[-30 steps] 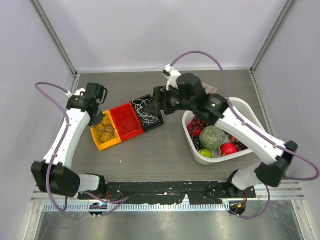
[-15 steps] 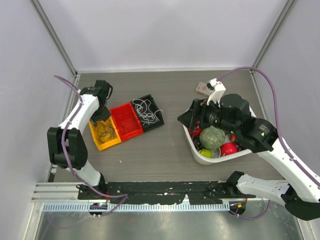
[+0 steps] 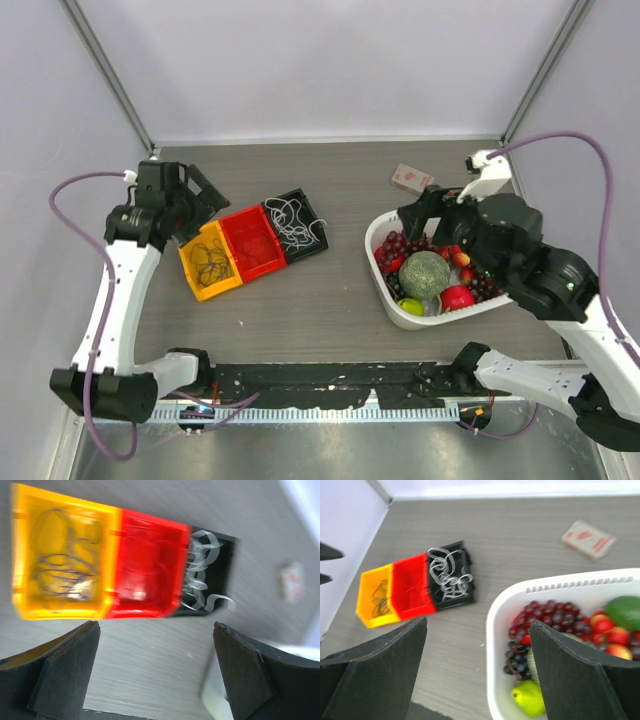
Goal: Untangle the cables
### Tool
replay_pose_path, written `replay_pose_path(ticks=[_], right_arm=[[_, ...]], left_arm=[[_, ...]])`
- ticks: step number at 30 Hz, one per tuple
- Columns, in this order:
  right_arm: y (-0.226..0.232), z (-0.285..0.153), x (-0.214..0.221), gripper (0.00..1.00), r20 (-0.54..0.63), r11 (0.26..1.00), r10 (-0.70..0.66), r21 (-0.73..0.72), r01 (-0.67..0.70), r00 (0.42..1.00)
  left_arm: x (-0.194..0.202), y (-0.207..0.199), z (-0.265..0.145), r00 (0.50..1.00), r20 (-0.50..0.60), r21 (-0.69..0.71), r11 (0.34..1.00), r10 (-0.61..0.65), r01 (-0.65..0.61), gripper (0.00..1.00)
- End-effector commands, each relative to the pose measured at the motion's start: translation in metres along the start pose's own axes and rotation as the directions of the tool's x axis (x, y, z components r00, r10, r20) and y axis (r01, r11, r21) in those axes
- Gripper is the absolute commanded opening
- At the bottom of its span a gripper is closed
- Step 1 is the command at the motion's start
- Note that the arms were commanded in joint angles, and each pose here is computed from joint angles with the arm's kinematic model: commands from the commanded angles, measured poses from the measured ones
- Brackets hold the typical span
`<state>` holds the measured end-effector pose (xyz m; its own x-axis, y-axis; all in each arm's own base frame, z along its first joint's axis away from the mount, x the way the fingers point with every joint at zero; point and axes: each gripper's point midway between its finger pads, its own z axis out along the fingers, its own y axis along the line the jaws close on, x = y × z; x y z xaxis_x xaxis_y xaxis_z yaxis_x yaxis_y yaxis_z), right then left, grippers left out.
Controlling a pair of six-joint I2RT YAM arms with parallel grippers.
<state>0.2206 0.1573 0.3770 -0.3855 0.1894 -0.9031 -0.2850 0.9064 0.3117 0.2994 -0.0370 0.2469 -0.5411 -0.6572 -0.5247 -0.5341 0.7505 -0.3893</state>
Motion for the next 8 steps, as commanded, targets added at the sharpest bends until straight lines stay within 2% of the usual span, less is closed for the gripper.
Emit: replay_pose_path(ticks=[1, 3, 8], right_arm=[[-0.043, -0.048, -0.062, 0.90, 0.209, 0.982, -0.108, 0.178, 0.071, 0.972], [-0.062, -0.072, -0.084, 0.94, 0.281, 0.964, -0.122, 0.261, 0.046, 0.952], [-0.074, -0.129, -0.135, 0.94, 0.436, 0.965, -0.076, 0.260, -0.045, 0.897]], left_arm=[[0.009, -0.091, -0.066, 0.999, -0.040, 0.518, 0.855, -0.010, 0.029, 1.00], [0.009, -0.115, -0.103, 1.000, 0.006, 0.648, 0.762, -0.006, 0.001, 0.99], [-0.004, -0.153, -0.187, 0.993, 0.115, 0.812, 0.576, 0.004, -0.096, 1.00]])
